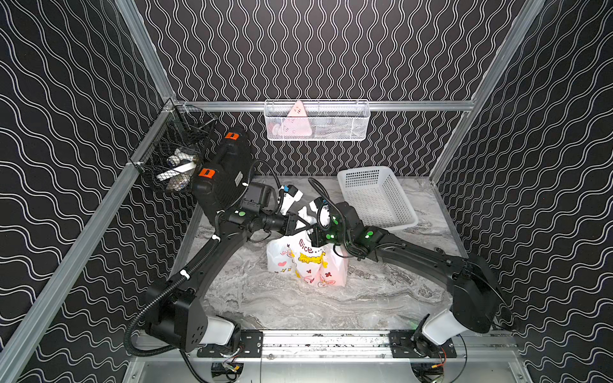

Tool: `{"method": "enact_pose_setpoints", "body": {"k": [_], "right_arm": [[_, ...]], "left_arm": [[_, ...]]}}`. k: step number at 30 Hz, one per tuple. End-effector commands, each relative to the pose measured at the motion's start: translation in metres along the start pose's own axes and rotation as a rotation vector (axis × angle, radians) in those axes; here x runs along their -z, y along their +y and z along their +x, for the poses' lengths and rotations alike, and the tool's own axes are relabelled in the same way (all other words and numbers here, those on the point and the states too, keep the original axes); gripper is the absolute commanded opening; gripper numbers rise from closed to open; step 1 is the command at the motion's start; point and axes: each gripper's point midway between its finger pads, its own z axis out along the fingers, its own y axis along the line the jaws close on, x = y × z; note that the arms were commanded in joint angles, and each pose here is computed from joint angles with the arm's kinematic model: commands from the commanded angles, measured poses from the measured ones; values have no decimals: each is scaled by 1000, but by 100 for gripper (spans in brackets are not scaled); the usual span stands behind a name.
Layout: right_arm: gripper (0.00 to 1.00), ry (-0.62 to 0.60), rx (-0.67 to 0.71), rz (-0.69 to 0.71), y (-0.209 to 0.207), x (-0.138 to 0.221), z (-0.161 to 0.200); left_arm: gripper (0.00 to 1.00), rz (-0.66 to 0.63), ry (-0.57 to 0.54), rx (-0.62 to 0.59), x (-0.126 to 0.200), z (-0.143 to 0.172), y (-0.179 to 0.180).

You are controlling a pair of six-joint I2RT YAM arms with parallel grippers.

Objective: Place the oranges into plastic bags & tie knots
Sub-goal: Tie the plastic bag at the center of the board.

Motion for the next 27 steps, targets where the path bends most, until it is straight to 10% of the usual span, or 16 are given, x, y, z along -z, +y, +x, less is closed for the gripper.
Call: {"method": "enact_pose_setpoints", "body": {"k": [1, 16, 20, 27], "right_arm": [[0, -166, 95, -146, 38, 0, -42], [8, -437, 96, -52, 19, 8, -79], [37, -299, 127, -71, 26, 15, -56], [52, -39, 146, -99, 34, 68, -2]], "left_arm": [[7, 35, -43, -38, -2, -12, -13], [0, -77, -35, -142, 4, -4, -9], [0, -128, -50, -181, 9, -7, -4], [0, -103, -6, -250, 6, -7, -7]]}}
